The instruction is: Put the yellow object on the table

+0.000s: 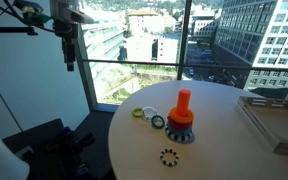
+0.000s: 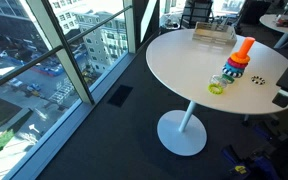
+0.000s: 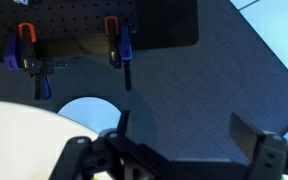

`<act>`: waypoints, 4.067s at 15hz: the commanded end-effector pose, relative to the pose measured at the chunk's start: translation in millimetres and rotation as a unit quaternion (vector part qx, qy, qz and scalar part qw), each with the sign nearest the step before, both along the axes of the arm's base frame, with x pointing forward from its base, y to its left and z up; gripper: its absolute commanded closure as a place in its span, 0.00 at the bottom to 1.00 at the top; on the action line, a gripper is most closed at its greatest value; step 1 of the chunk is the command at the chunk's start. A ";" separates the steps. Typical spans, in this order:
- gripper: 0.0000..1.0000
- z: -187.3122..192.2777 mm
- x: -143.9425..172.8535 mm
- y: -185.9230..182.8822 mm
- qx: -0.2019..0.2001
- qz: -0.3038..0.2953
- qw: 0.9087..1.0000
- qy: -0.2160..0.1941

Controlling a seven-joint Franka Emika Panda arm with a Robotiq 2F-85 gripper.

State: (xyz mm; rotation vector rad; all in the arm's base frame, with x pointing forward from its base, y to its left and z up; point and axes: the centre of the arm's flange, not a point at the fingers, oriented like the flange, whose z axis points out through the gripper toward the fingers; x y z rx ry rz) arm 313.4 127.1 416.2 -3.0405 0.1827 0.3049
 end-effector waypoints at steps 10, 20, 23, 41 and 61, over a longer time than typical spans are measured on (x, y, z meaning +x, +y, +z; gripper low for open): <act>0.00 7.9 9.7 -3.4 -0.007 -0.011 1.000 -0.011; 0.00 32.9 42.2 -57.9 -0.056 -0.094 0.991 -0.072; 0.00 34.3 46.4 -80.1 -0.077 -0.130 0.984 -0.097; 0.00 25.8 124.7 -182.9 -0.091 -0.247 0.955 -0.137; 0.00 -43.6 160.4 -271.9 -0.117 -0.298 0.944 -0.084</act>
